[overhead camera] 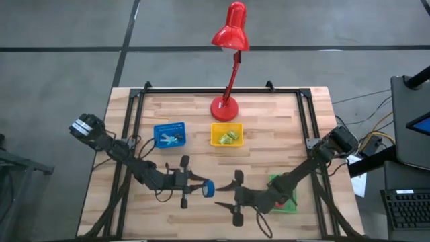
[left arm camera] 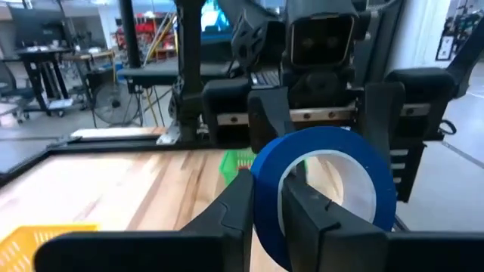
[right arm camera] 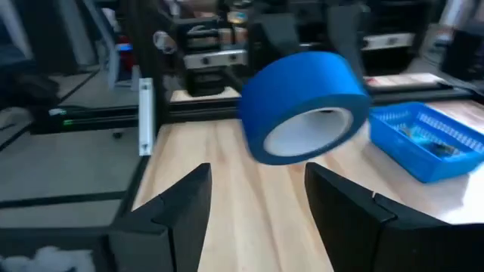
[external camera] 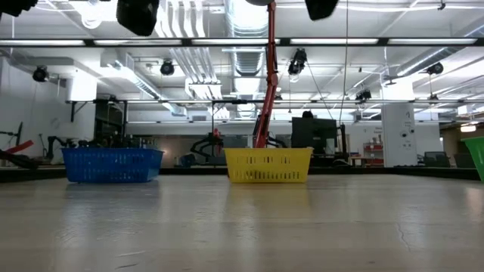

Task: Pick and place Stapler, Stapler remover, tape
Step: Put the blue tape into the green bin

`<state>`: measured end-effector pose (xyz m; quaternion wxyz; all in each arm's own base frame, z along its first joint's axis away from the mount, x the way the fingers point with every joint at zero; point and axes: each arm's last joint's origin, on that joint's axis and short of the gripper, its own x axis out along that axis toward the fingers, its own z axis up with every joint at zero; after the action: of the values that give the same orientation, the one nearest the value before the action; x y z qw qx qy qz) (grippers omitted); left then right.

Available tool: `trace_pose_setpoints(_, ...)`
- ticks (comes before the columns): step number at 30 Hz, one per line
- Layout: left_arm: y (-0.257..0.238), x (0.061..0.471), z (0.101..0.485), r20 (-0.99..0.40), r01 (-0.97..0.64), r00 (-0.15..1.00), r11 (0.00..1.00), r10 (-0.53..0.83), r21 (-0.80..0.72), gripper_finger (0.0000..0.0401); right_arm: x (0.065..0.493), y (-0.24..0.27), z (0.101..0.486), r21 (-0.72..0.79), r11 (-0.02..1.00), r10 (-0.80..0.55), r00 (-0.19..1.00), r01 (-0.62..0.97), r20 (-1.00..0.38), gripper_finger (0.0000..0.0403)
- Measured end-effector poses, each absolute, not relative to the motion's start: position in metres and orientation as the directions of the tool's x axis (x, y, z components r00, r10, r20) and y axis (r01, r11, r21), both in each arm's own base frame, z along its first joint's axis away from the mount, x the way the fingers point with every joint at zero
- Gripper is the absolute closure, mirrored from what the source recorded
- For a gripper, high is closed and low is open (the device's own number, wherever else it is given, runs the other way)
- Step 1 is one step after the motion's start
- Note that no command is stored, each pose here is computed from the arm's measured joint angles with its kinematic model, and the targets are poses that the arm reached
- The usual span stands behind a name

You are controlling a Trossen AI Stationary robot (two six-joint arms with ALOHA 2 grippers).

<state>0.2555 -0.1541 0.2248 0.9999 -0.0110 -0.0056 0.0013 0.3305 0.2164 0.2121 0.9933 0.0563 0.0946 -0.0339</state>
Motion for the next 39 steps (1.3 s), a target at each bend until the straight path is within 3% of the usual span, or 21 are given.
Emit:
trace_pose_setpoints(13,-0.156,0.256,0.229,0.06,0.044,0.997,0.998,-0.042,-0.034,0.034,0.339,0.209,0.222,0.107,0.994,-0.026,0.994,0.037,-0.102,0.0209)
trace_pose_setpoints(19,-0.156,0.256,0.231,0.074,0.049,0.996,0.998,-0.046,-0.044,0.0339,0.345,0.207,0.226,0.126,0.985,0.123,0.991,-0.116,-0.048,0.021)
trace_pose_setpoints(23,-0.156,0.256,0.23,0.071,0.047,0.996,0.998,-0.044,-0.043,0.0339,0.348,0.205,0.224,0.131,0.984,0.123,0.992,-0.117,-0.038,0.0218)
trace_pose_setpoints(39,-0.154,0.256,0.229,0.06,0.004,0.998,1.0,-0.004,-0.011,0.0339,0.356,0.194,0.22,0.209,0.972,0.116,0.992,-0.105,-0.042,0.0347)
